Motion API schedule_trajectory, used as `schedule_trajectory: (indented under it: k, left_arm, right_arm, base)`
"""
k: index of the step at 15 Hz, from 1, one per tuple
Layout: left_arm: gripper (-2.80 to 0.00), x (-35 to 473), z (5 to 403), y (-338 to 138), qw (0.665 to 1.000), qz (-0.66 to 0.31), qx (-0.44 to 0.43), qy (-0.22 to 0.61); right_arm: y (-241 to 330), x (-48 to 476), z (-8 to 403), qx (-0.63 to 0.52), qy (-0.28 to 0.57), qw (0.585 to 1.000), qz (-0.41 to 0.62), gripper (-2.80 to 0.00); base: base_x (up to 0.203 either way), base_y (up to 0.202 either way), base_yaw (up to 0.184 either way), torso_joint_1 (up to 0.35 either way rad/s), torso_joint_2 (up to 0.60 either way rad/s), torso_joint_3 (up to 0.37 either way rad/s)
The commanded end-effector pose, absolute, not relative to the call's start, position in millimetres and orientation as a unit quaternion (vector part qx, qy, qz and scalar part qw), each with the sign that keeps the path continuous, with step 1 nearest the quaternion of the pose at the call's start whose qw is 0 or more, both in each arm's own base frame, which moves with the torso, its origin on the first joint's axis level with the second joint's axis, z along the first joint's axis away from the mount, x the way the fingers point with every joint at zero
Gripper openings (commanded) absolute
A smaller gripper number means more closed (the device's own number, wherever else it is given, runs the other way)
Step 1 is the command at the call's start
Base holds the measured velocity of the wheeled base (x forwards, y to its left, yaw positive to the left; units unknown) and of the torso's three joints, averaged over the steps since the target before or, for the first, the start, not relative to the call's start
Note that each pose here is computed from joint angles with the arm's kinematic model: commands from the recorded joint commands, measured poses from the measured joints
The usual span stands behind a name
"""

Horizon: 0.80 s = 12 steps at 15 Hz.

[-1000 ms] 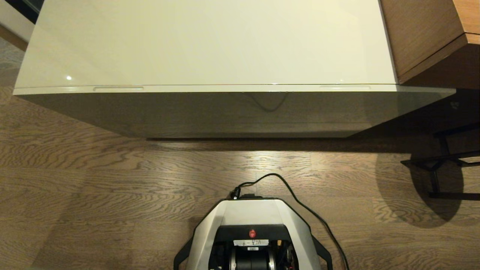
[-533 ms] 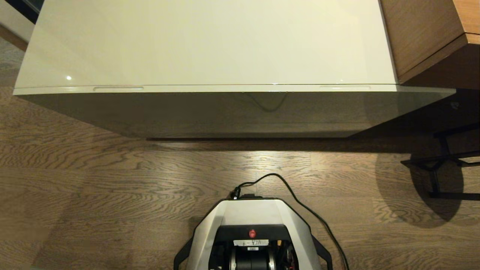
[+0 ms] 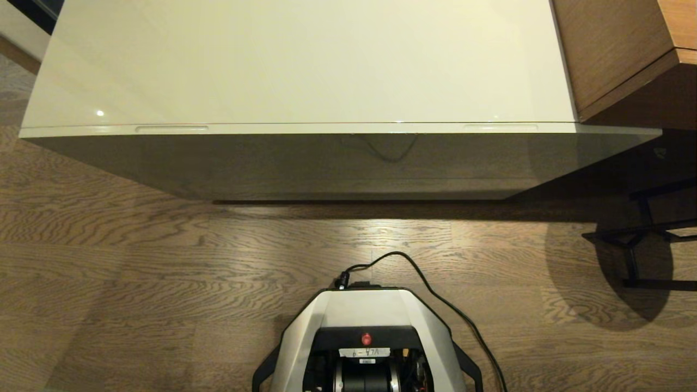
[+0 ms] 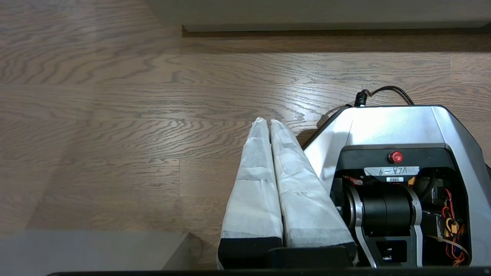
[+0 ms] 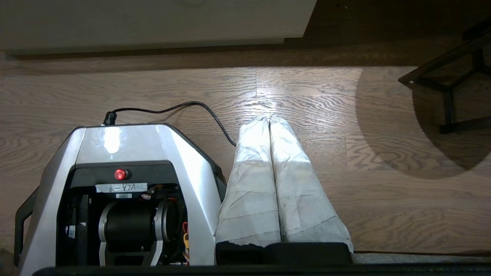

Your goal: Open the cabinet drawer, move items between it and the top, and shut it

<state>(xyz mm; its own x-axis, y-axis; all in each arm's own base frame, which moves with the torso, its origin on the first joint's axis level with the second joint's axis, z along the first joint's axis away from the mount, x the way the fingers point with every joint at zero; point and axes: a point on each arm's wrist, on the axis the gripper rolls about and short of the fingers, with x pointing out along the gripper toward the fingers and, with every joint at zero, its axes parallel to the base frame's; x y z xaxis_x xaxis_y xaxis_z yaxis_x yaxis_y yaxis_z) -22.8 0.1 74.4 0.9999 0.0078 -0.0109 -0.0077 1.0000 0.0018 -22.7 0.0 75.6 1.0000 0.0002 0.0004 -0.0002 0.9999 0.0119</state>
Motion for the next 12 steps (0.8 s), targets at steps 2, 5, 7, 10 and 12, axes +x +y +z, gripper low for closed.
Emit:
schedule_trajectory:
  k: [2, 5, 7, 10, 12]
  left_arm:
    - [-2.8, -22.7, 74.4, 0.1, 1.0, 0.005, 0.001, 0.006]
    - [-2.8, -22.7, 74.4, 0.0, 1.0, 0.005, 0.001, 0.006]
    - [-2.8, -22.7, 74.4, 0.1, 1.0, 0.005, 0.001, 0.006]
    - [-2.8, -22.7, 74.4, 0.1, 1.0, 0.005, 0.001, 0.006]
    - [-2.8, -22.7, 74.4, 0.1, 1.0, 0.005, 0.001, 0.006]
  right_arm:
    - [0.0, -22.6, 75.2, 0.006, 0.001, 1.0, 0.001, -2.8]
    - [0.0, -22.6, 75.2, 0.006, 0.001, 1.0, 0.0, -2.8]
    - [0.0, -22.6, 75.2, 0.006, 0.001, 1.0, 0.0, -2.8]
    - [0.0, -22.6, 75.2, 0.006, 0.001, 1.0, 0.001, -2.8]
    - [0.0, -22.6, 75.2, 0.006, 0.001, 1.0, 0.001, -2.8]
  base:
    - [0.0, 0.0, 0.0, 0.0, 0.0, 0.0]
    - [0.0, 0.0, 0.0, 0.0, 0.0, 0.0]
    - [0.0, 0.0, 0.0, 0.0, 0.0, 0.0]
    - [0.0, 0.0, 0.0, 0.0, 0.0, 0.0]
    - [0.0, 0.0, 0.0, 0.0, 0.0, 0.0]
